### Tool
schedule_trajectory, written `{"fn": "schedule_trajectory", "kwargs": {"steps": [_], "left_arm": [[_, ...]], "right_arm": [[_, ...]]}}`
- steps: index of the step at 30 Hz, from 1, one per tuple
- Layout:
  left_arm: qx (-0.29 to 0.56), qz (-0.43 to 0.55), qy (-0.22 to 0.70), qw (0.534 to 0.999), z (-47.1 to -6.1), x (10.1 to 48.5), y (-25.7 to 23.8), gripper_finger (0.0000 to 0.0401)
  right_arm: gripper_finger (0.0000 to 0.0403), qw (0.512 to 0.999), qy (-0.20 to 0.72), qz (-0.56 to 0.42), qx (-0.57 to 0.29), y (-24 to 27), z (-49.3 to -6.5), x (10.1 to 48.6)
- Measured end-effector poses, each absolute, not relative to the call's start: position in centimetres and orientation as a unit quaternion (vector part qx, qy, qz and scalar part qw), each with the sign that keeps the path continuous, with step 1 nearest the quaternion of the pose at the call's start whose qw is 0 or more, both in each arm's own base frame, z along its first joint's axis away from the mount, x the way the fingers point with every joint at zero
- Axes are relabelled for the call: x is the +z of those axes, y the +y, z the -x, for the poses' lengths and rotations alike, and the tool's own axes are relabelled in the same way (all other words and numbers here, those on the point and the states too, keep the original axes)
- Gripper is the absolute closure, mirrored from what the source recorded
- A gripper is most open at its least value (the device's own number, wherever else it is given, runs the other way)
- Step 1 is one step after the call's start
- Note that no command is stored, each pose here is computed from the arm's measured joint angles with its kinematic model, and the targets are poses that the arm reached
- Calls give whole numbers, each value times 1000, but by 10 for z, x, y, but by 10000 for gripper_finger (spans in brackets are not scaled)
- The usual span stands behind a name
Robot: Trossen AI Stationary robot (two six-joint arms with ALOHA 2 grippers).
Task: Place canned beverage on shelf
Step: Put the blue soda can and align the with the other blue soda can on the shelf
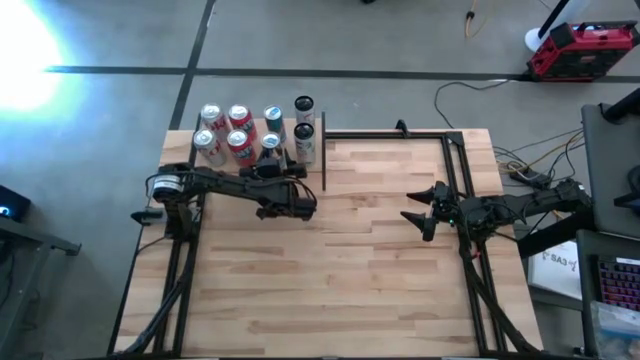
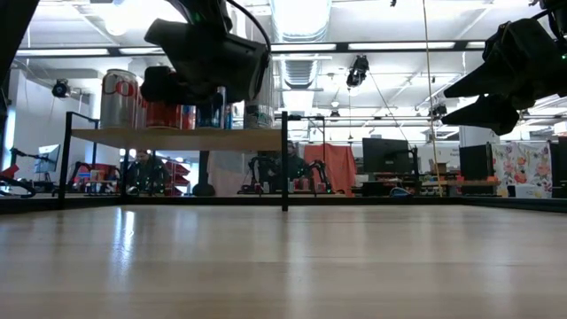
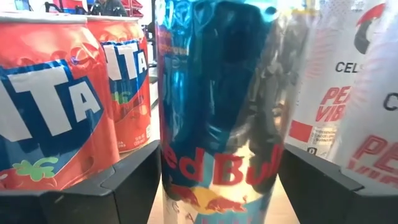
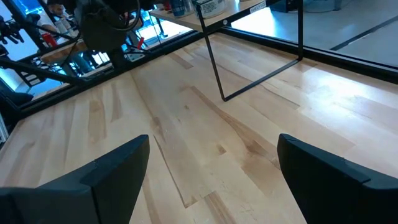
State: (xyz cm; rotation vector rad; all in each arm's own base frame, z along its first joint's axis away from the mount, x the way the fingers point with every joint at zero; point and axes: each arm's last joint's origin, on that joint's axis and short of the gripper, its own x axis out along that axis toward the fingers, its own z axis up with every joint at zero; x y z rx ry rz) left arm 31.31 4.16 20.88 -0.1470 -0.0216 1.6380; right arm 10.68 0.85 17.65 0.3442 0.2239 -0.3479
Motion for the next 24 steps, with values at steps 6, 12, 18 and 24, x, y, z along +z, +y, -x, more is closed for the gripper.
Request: {"fn": "schedule_trajectory", "kwargs": {"steps": [6, 12, 18, 24], "left_arm": [[732, 65, -10, 678, -313, 209, 44, 113], [731, 55, 2, 680, -313, 209, 42, 113], [729, 70, 22, 681, -312, 211, 36, 113], [727, 98, 46, 678, -310, 212, 30, 114]], "right_arm": [[67, 964, 111, -170, -172, 8, -107, 176], [67, 964, 111, -170, -172, 8, -107, 176], [67, 964, 111, -170, -172, 9, -107, 176], [67, 964, 111, -170, -172, 9, -107, 176]]}}
